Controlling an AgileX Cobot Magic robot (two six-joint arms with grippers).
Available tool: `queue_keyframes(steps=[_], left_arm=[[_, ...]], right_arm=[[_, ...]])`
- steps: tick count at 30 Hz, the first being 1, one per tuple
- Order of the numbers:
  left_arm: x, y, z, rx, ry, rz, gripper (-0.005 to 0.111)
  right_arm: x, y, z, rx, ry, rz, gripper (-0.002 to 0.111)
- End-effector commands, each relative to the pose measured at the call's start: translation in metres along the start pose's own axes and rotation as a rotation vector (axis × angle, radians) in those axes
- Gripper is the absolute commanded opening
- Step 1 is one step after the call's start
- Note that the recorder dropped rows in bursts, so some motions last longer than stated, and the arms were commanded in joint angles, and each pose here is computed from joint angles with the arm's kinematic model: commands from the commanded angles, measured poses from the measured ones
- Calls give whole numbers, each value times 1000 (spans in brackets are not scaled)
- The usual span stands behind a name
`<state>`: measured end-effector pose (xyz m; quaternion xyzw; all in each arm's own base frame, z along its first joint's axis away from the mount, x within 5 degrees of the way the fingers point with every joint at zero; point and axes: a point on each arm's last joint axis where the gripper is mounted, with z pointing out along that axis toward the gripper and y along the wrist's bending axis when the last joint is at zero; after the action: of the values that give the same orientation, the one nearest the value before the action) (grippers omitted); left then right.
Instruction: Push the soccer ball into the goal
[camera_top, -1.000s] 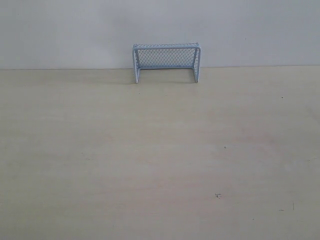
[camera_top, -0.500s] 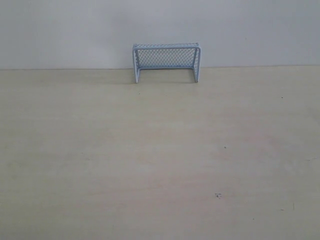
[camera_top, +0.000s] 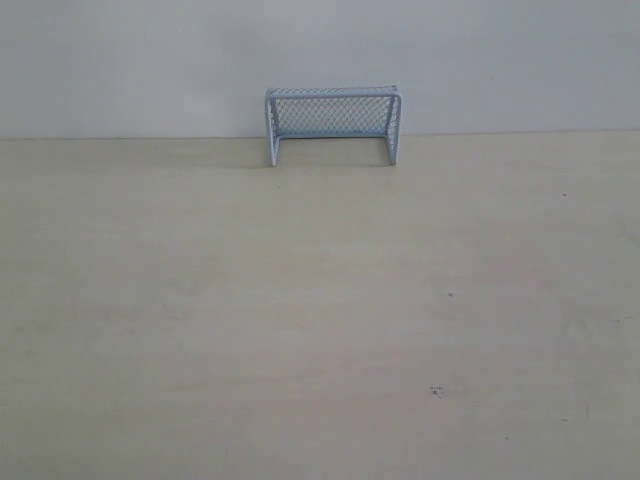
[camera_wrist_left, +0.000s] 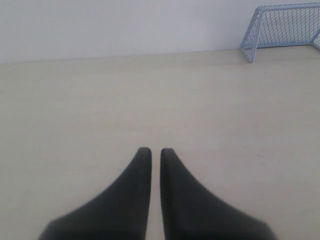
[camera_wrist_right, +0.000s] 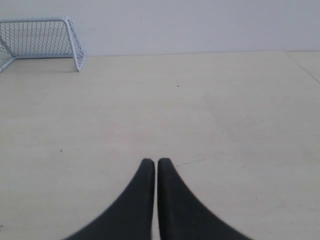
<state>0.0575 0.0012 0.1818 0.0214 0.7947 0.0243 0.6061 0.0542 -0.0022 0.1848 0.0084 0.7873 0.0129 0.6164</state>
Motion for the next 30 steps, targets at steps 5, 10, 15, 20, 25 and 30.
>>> queue_keyframes(steps=[5, 10, 15, 20, 25, 30], left_arm=[[-3, -1, -1, 9, -20, -14, 6], [-3, -1, -1, 9, -20, -14, 6], [-3, -1, -1, 9, -20, -14, 6], [-3, -1, -1, 9, -20, -14, 6], [-3, -1, -1, 9, -20, -14, 6], [-3, -1, -1, 9, -20, -14, 6]], right_arm=[[2, 2, 0, -27, 10, -39, 0], [2, 4, 0, -43, 8, -55, 0], [2, 6, 0, -67, 4, -54, 0], [2, 7, 0, -77, 4, -72, 0], [2, 7, 0, -77, 4, -72, 0], [2, 7, 0, -77, 4, -68, 0]])
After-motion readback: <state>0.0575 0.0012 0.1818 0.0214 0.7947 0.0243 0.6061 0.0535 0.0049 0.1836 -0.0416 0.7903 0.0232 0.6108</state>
